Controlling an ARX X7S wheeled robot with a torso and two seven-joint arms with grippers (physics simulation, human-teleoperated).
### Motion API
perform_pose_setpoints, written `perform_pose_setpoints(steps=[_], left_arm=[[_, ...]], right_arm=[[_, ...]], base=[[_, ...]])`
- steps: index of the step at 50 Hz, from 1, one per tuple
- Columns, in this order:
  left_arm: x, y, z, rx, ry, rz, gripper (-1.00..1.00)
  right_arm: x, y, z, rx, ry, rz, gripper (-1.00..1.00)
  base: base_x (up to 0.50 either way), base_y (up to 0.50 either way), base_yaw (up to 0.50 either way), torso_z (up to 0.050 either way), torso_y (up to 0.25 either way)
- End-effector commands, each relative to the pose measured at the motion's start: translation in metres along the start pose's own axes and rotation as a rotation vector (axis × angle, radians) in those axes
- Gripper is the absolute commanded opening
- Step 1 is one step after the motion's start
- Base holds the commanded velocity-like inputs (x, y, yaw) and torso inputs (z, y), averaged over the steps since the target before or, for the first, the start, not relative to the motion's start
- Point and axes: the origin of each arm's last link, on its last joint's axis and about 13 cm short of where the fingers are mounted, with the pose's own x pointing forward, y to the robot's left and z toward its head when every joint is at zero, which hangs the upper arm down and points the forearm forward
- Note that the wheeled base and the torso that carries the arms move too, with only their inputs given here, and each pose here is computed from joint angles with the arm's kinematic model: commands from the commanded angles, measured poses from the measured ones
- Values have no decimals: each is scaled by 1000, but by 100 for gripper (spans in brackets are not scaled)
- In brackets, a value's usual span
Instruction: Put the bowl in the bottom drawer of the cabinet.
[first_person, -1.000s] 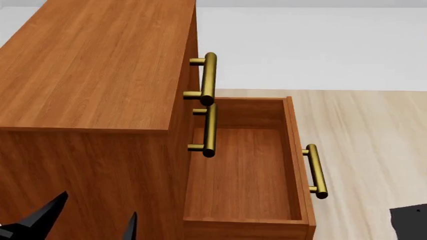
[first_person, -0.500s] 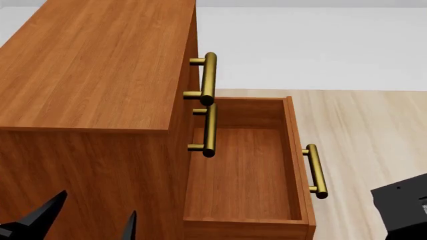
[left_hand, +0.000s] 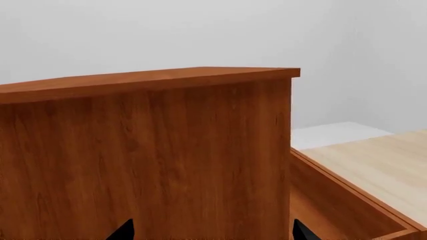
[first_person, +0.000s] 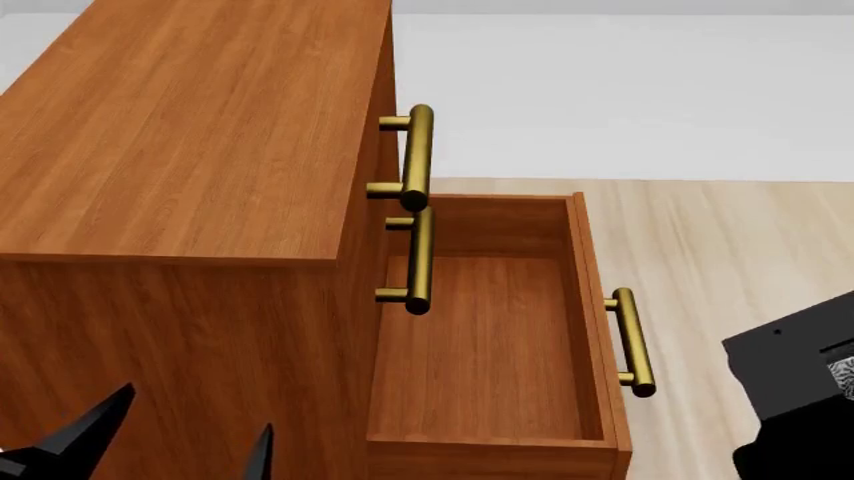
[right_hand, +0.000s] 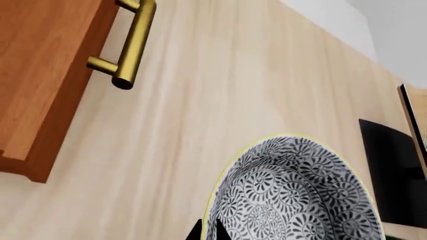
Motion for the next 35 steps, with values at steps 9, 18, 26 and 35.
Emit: perform_pose_setpoints(steps=[9, 18, 26, 35], left_arm=[[0, 0, 0, -1, 1, 1, 100], [1, -1, 0, 16, 3, -2, 100], [1, -1, -1, 24, 9, -8, 100], [1, -3, -2, 35, 11, -17, 100]], right_arm=[[-2, -4, 5, -4, -11, -26, -100], [-3, -5, 14, -89, -16, -10, -100], [-3, -6, 24, -139, -22, 1, -100], [-4, -5, 34, -222, -25, 20, -100]], base=[[0, 0, 0, 0, 0], [0, 0, 0, 0, 1], [0, 0, 0, 0, 0], [0, 0, 0, 0, 0]])
